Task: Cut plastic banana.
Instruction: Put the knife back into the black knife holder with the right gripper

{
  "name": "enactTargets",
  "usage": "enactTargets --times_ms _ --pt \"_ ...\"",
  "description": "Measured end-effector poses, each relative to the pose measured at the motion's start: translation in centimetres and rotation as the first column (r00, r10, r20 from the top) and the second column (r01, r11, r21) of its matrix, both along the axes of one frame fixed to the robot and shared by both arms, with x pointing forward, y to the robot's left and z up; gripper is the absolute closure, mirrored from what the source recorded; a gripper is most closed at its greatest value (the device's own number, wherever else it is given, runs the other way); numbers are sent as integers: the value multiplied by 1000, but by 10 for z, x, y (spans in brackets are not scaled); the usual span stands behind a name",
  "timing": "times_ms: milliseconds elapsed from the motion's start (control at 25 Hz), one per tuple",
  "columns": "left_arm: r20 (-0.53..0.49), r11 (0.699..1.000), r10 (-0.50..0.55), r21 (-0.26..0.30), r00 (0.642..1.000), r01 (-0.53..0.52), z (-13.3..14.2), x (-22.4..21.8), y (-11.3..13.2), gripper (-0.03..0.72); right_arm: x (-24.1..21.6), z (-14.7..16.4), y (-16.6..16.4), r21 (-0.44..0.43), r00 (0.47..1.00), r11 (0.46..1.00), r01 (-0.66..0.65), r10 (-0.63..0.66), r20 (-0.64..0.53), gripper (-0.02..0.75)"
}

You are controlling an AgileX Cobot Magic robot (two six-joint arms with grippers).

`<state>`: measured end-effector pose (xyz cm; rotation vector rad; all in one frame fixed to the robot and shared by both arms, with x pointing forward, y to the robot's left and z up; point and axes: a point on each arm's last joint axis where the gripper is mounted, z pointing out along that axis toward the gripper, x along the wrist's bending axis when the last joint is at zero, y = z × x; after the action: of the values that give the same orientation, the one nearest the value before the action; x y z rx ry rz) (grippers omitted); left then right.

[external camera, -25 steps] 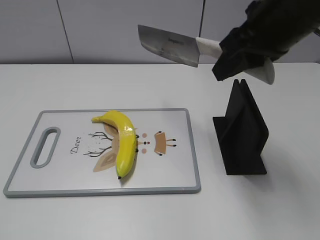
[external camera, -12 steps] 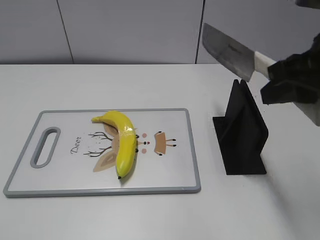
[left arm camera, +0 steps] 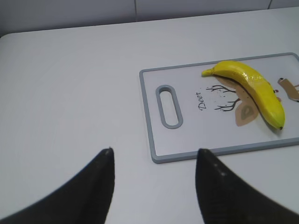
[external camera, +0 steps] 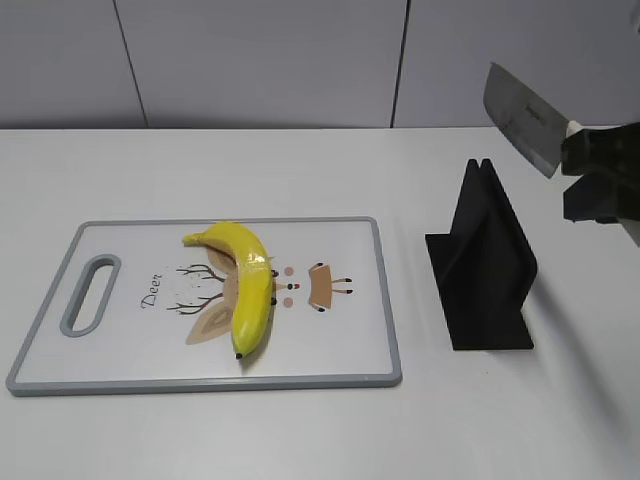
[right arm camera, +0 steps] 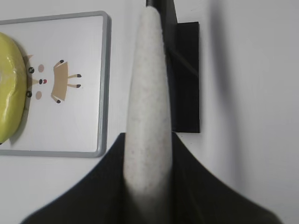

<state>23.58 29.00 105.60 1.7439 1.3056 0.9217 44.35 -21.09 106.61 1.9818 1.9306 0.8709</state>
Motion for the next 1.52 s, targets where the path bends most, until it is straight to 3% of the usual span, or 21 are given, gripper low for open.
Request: enactTargets --times_ms 720,920,960,1120,1160,1360,1520 --pt "0 1000 2 -1 1000 -2 0 0 0 172 34 -54 15 -61 985 998 15 -26 -169 568" --pt "0 1000 2 -1 1000 -2 0 0 0 174 38 -63 19 -32 978 999 28 -34 -205 561" --pt "0 1000 2 0 1000 -2 0 0 0 174 38 -64 21 -22 977 999 24 -28 -212 523" --pt "0 1000 2 0 1000 -2 0 0 0 175 36 -64 23 -4 974 1000 7 -7 -226 174" --pt "0 1000 2 0 1000 -2 0 0 0 175 36 -64 23 -7 973 1000 1 -3 -229 125" --pt "0 1000 2 0 1000 -2 0 0 0 183 30 -61 20 -42 968 998 -36 24 -250 76" --pt "0 1000 2 0 1000 -2 0 0 0 188 21 -39 14 -71 983 991 -117 105 -149 73"
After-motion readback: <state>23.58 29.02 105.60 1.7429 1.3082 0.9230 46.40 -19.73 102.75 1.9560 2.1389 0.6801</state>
